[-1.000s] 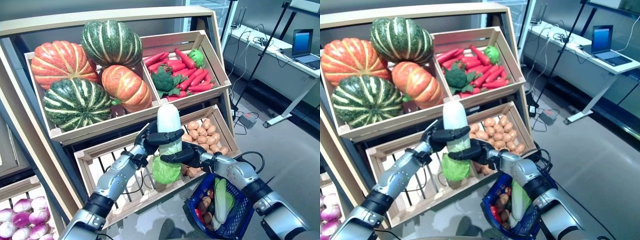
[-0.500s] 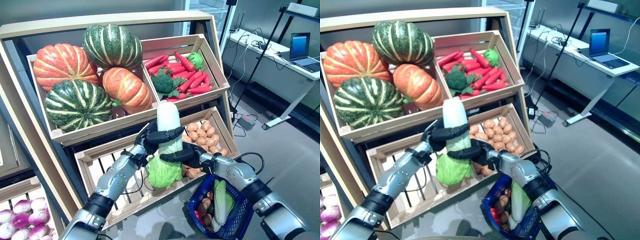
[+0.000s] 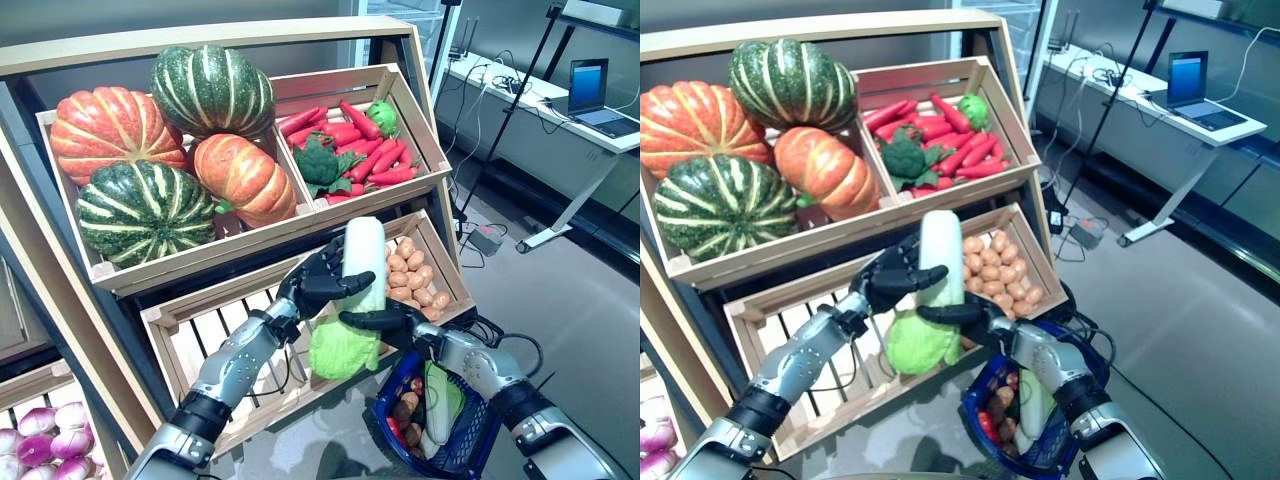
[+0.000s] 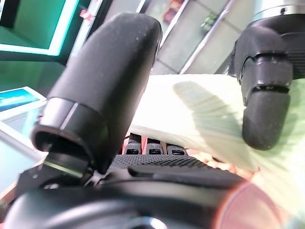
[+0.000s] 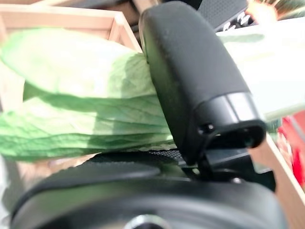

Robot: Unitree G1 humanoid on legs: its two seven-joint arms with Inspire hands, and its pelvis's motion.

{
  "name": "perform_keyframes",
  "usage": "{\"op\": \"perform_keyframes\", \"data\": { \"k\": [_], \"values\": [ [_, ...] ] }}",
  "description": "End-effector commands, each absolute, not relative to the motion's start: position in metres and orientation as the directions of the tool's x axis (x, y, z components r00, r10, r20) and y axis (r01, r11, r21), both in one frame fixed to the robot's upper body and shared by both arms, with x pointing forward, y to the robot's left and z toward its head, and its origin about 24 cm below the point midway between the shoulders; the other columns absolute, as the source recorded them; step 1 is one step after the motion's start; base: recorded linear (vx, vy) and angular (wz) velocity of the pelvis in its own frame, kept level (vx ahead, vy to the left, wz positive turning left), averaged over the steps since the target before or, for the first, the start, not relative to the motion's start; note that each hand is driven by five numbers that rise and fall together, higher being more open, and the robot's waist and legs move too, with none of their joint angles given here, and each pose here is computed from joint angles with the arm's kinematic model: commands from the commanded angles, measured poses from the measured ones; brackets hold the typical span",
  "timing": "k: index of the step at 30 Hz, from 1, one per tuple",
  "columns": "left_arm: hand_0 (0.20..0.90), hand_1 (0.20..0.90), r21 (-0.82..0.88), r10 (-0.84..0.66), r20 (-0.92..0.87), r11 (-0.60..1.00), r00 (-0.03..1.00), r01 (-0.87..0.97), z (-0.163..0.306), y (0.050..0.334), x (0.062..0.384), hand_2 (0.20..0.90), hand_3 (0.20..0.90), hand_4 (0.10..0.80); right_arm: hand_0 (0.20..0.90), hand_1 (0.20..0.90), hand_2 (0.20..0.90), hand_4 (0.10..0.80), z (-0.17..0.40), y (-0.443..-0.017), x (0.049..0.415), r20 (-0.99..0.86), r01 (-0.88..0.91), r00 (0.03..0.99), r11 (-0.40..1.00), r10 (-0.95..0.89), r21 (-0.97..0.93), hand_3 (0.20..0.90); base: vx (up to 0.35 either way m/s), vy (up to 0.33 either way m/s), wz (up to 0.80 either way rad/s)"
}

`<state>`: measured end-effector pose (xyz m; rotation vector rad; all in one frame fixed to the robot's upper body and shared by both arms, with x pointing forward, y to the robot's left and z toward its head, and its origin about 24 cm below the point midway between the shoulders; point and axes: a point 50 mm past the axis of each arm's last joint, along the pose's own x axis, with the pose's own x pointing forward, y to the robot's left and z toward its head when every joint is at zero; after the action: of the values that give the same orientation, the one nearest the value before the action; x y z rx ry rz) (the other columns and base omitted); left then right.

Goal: Put vegetables into the basket

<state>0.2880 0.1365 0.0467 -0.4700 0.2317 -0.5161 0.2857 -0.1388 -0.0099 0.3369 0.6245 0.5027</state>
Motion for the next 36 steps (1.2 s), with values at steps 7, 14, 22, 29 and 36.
{"op": "perform_keyframes", "data": {
  "k": [7, 14, 22, 29, 36],
  "values": [
    [0.900, 0.900, -0.456, -0.531, 0.178, 0.702, 0.829, 0.548, 0.091, 0.143, 0.296, 0.900, 0.900, 0.800, 0.300, 0.300, 0.300, 0.400, -0.014, -0.243, 0.286, -0.478, 0.062, 0.865, 0.914, 0.151, 0.401, 0.300, -0.001, -0.011, -0.07],
    [0.900, 0.900, -0.472, -0.488, 0.158, 0.726, 0.858, 0.500, 0.083, 0.155, 0.295, 0.900, 0.900, 0.800, 0.300, 0.300, 0.300, 0.400, -0.035, -0.282, 0.259, -0.554, 0.252, 0.832, 0.891, -0.001, 0.377, 0.300, 0.016, -0.024, -0.07],
    [0.900, 0.900, -0.450, -0.414, 0.138, 0.783, 0.900, 0.430, 0.079, 0.168, 0.295, 0.900, 0.900, 0.800, 0.300, 0.300, 0.300, 0.400, -0.050, -0.314, 0.235, -0.605, 0.445, 0.783, 0.811, -0.145, 0.380, 0.300, 0.032, -0.038, -0.03],
    [0.900, 0.900, -0.347, -0.352, 0.260, 0.835, 0.899, 0.427, 0.118, 0.174, 0.315, 0.900, 0.900, 0.800, 0.300, 0.300, 0.300, 0.400, -0.030, -0.320, 0.264, -0.526, 0.503, 0.816, 0.741, -0.239, 0.444, 0.300, -0.195, -0.072, 0.16],
    [0.900, 0.900, -0.374, -0.257, 0.339, 0.846, 0.905, 0.380, 0.131, 0.178, 0.315, 0.900, 0.900, 0.800, 0.300, 0.300, 0.300, 0.400, 0.005, -0.327, 0.295, -0.440, 0.508, 0.843, 0.725, -0.309, 0.465, 0.300, -0.181, -0.010, 0.09]
  ]
}}
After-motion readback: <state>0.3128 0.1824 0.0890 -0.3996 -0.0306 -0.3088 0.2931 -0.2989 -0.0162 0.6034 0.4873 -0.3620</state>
